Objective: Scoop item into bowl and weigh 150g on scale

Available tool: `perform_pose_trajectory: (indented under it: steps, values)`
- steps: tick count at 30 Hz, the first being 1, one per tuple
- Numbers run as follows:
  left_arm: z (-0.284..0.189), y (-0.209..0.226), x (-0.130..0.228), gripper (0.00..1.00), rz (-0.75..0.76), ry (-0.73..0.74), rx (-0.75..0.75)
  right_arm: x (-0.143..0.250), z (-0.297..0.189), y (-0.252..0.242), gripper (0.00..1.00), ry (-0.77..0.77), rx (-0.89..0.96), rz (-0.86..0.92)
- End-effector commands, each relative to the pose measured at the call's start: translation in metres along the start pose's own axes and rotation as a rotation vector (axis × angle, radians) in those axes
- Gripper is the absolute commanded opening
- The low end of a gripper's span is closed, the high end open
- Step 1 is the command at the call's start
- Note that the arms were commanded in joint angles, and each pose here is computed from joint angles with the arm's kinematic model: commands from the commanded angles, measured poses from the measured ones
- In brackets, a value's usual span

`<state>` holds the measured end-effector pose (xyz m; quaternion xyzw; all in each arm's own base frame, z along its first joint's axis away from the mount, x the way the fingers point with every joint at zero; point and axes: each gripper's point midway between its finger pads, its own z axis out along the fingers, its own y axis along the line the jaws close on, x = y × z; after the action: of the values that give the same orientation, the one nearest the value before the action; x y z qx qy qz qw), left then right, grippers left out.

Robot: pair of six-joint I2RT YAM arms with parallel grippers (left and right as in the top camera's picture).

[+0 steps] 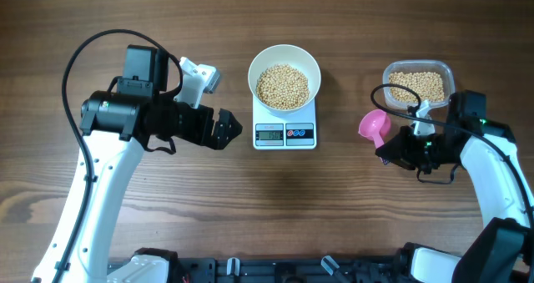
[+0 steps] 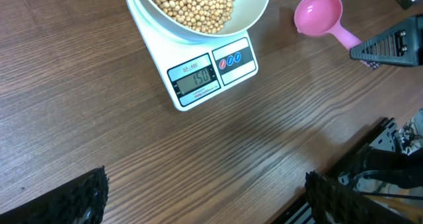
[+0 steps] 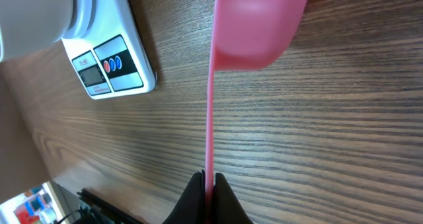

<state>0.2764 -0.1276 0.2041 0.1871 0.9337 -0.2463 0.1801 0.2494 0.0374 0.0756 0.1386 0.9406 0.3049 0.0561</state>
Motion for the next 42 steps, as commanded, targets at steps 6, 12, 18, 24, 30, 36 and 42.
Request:
perform_pose_trajectory:
  steps: [6, 12, 18, 24, 30, 36, 42]
  values:
    - [-0.005, -0.007, -0.002, 1.00, 0.034, -0.019, 0.018, 0.008, 0.005, -0.001, 0.15, 0.021, -0.021, 0.030]
    - [-0.005, -0.007, -0.002, 1.00, 0.034, -0.019, 0.018, 0.009, 0.006, -0.003, 0.18, 0.023, -0.014, 0.070]
    - [-0.005, -0.007, -0.002, 1.00, 0.034, -0.019, 0.018, 0.011, 0.006, -0.003, 0.44, 0.029, -0.013, 0.082]
    - [-0.005, -0.007, -0.002, 1.00, 0.034, -0.019, 0.018, 0.013, 0.004, -0.002, 0.65, 0.040, -0.012, 0.103]
    - [-0.005, -0.007, -0.002, 1.00, 0.034, -0.019, 0.018, 0.005, -0.006, 0.006, 0.66, 0.029, -0.013, 0.094]
    - [-0.005, -0.007, -0.002, 1.00, 0.034, -0.019, 0.018, -0.015, -0.030, 0.025, 0.66, -0.024, -0.022, 0.045]
    - [-0.005, -0.007, -0.002, 1.00, 0.034, -0.019, 0.018, -0.053, -0.079, 0.062, 0.66, -0.181, -0.032, -0.073]
